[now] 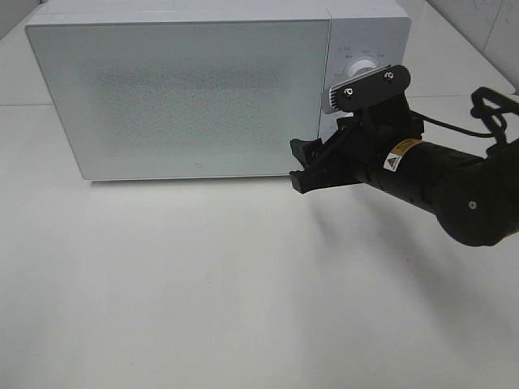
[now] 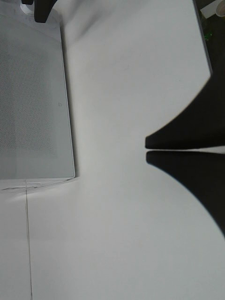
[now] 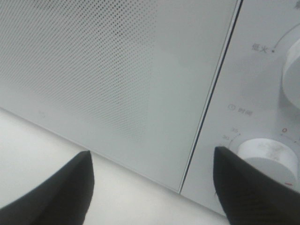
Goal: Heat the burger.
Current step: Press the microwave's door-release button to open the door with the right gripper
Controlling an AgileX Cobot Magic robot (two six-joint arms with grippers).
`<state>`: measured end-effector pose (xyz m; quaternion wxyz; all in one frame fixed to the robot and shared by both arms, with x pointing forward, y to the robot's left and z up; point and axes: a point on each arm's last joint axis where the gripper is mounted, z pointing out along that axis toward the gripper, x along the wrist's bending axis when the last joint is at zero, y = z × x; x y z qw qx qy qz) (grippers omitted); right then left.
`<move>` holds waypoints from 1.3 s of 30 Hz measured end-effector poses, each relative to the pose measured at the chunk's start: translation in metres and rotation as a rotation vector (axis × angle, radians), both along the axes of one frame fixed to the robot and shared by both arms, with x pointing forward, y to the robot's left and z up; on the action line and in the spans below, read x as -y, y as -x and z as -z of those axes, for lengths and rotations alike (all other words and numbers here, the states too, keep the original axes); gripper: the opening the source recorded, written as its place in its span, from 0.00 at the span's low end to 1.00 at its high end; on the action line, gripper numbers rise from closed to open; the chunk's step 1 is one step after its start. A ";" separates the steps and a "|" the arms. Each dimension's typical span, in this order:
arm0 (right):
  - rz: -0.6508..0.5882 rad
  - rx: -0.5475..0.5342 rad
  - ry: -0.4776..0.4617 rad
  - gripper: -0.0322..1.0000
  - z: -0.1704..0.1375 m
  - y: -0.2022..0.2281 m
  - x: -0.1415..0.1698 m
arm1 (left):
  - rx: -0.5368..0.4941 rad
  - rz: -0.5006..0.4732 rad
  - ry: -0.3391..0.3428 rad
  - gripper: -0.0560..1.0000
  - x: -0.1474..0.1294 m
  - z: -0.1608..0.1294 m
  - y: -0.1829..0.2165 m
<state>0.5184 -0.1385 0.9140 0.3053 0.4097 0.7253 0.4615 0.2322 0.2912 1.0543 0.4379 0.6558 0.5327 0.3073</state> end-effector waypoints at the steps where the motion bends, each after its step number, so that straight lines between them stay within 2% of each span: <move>1: 0.000 0.000 0.000 0.67 0.000 0.000 0.000 | 0.000 0.000 0.000 0.05 0.000 0.000 0.000; 4: -0.013 -0.046 0.037 0.67 -0.007 0.005 0.002 | 0.000 0.000 0.000 0.05 0.000 0.000 0.000; 6: -0.028 -0.131 0.089 0.67 -0.013 0.011 0.004 | 0.000 0.000 0.000 0.05 0.000 0.000 0.000; 8: -0.031 -0.149 0.097 0.67 -0.016 0.011 0.004 | 0.000 0.000 0.000 0.05 0.000 0.000 0.000; 13: -0.057 -0.321 0.179 0.67 -0.028 0.014 0.003 | 0.000 0.000 0.000 0.05 0.000 0.000 0.000; 16: -0.061 -0.354 0.194 0.67 -0.031 0.014 0.002 | 0.000 0.000 0.000 0.05 0.000 0.000 0.000; 18: -0.075 -0.466 0.241 0.67 -0.043 0.012 -0.001 | 0.000 0.000 0.000 0.05 0.000 0.000 0.000; 19: -0.075 -0.466 0.241 0.67 -0.043 0.012 -0.001 | 0.000 0.000 0.000 0.05 0.000 0.000 0.000; 20: -0.070 -0.519 0.251 0.68 -0.047 0.012 -0.002 | 0.000 0.000 0.000 0.05 0.000 0.000 0.000; 25: -0.027 -0.581 0.229 0.72 -0.057 0.006 -0.001 | 0.000 0.000 0.000 0.05 0.000 0.000 0.000; 28: 0.045 -0.617 0.189 0.75 -0.064 -0.004 0.010 | 0.000 0.000 0.000 0.05 0.000 0.000 0.000; 29: 0.100 -0.644 0.169 0.75 -0.068 -0.012 0.023 | 0.000 0.000 0.000 0.05 0.000 0.000 0.000; 31: 0.123 -0.655 0.163 0.76 -0.069 -0.014 0.029 | 0.000 0.000 0.000 0.05 0.000 0.000 0.000; 35: 0.244 -0.733 0.145 0.76 -0.068 -0.024 0.068 | 0.000 0.000 0.000 0.05 0.000 0.000 0.000; 39: 0.317 -0.782 0.128 0.76 -0.067 -0.026 0.091 | 0.000 0.000 0.000 0.05 0.000 0.000 0.000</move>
